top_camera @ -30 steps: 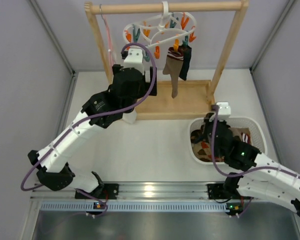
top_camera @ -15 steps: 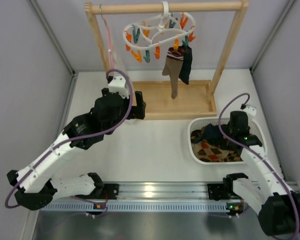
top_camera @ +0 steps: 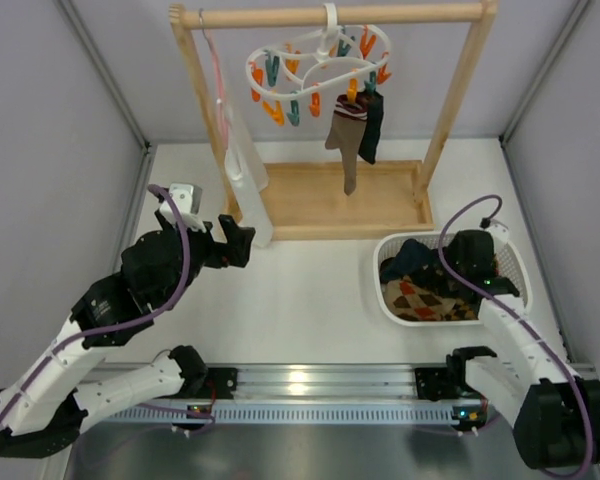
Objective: Remove the socks clipped to the hanger
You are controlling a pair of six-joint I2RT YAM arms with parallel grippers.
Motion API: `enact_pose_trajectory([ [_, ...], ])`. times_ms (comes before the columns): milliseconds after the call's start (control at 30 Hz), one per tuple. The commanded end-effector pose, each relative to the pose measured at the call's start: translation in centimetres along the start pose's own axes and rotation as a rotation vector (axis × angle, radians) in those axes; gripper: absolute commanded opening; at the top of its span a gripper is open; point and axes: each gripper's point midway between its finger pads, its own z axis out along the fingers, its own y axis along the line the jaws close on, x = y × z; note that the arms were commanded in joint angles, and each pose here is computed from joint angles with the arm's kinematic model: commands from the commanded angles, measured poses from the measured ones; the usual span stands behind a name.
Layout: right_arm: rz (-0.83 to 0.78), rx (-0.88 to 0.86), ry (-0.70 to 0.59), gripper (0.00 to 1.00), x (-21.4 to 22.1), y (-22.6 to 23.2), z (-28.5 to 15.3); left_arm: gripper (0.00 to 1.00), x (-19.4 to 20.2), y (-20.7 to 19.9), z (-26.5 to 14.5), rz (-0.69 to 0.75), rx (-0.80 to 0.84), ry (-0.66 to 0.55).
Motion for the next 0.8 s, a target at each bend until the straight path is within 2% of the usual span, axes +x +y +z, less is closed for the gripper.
enact_pose_trajectory([
  [0, 0.048, -0.023, -0.134, 0.51, -4.8, 0.6, -3.0, 0.98, -0.4, 0.3, -0.5, 0.002, 0.011, -0.034],
  [67, 0.041, -0.018, -0.159, 0.55, -5.6, 0.5, -4.0, 0.98, -0.3, 0.5, -0.7, 0.003, 0.010, -0.039],
  [267, 0.005, -0.050, -0.216, 0.78, -7.7, 0.6, -7.0, 0.98, -0.3, 0.9, -1.3, 0.012, 0.015, -0.054],
  [333, -0.038, -0.159, -0.261, 0.89, -9.0, 2.3, -8.9, 0.98, -0.1, 1.1, -1.6, 0.034, 0.028, -0.057],
  [367, -0.060, -0.215, -0.261, 0.89, -9.1, 3.3, -9.1, 0.98, 0.0, 1.1, -1.7, 0.032, 0.035, -0.059],
  [400, -0.070, -0.318, -0.330, 0.93, -10.5, 5.1, -10.4, 0.98, 0.6, 1.3, -1.6, 0.056, 0.036, -0.049],
  [433, -0.104, -0.486, -0.316, 0.93, -10.0, 7.9, -11.7, 0.98, 0.6, 1.5, -2.0, 0.055, 0.041, -0.060],
  [467, -0.125, -0.583, -0.313, 0.93, -9.6, 9.3, -12.2, 0.98, 0.9, 1.8, -1.9, 0.065, 0.030, -0.056],
  [500, -0.135, -0.685, -0.326, 0.92, -9.8, 11.0, -13.1, 0.98, 1.6, 2.1, -1.8, 0.062, 0.020, -0.049],
  [533, -0.174, -0.867, -0.352, 0.91, -10.0, 13.7, -15.2, 0.98, 1.7, 2.4, -2.0, 0.047, 0.015, -0.057],
  [567, -0.186, -0.956, -0.375, 0.89, -10.3, 15.0, -16.1, 0.98, 2.0, 2.3, -1.9, 0.030, 0.015, -0.056],
  [633, -0.202, -1.060, -0.340, 0.86, -10.0, 17.1, -16.1, 0.98, 2.6, 2.2, -1.6, 0.029, 0.022, -0.052],
  [667, -0.235, -1.113, -0.390, 0.85, -11.2, 18.7, -17.4, 0.98, 2.8, 2.2, -1.5, 0.033, 0.023, -0.047],
  [767, -0.339, -1.095, -0.375, 0.80, -11.5, 22.4, -15.2, 0.98, 3.2, 1.9, -1.2, 0.041, 0.032, -0.031],
])
